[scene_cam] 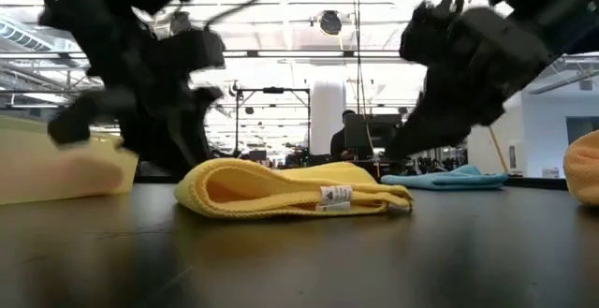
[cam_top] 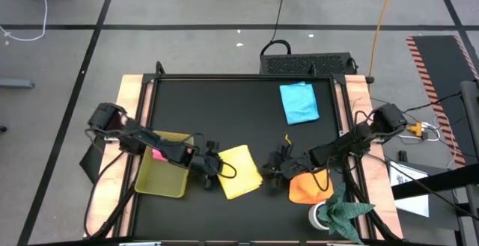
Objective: Fold microfiber towels
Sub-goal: Fold the yellow microfiber towel
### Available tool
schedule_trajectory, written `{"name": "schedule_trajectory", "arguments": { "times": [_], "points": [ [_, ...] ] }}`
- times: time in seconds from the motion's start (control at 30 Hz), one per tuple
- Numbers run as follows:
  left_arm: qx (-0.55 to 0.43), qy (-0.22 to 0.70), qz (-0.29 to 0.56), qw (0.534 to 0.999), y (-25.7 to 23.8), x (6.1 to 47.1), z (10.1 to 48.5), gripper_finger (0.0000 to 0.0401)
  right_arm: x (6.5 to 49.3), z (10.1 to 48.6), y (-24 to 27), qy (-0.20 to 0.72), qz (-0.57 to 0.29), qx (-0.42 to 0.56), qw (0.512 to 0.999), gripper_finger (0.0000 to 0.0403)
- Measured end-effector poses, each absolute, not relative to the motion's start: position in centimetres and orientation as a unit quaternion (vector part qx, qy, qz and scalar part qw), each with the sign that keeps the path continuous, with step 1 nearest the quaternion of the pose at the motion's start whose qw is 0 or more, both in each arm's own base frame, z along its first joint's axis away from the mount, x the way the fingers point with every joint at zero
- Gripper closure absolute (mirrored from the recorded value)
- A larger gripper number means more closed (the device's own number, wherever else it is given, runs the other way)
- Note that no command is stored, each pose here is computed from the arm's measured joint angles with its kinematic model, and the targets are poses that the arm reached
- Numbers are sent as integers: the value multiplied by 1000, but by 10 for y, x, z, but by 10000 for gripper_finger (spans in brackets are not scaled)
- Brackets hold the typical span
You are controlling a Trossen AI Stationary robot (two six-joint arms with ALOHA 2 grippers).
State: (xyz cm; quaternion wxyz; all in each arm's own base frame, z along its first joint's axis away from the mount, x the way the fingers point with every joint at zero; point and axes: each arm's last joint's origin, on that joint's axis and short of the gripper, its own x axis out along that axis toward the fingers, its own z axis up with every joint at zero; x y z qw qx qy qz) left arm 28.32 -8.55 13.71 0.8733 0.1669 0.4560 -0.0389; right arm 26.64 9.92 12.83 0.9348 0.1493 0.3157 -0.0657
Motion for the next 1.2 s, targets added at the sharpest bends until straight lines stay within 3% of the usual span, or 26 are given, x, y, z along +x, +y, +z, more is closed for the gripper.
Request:
{"name": "schedule_trajectory", "arguments": {
  "times": [0.17,0.3,0.57,0.8,1.0,1.2],
  "points": [
    [128,438,-17,889,-85,279,154,300,279,139,94,248,-47,143,957,283],
    [99,443,-13,891,-80,281,153,300,293,135,75,221,-42,144,964,262],
    [100,408,3,907,-48,317,115,300,300,130,54,214,-62,142,964,282],
    [137,295,-70,943,-30,353,92,300,284,155,79,215,-10,115,970,304],
    [187,256,-131,939,-50,372,117,300,268,161,98,223,-34,87,970,310],
    [196,228,-140,944,-87,375,156,300,255,131,86,290,-105,87,947,309]
  ]
}}
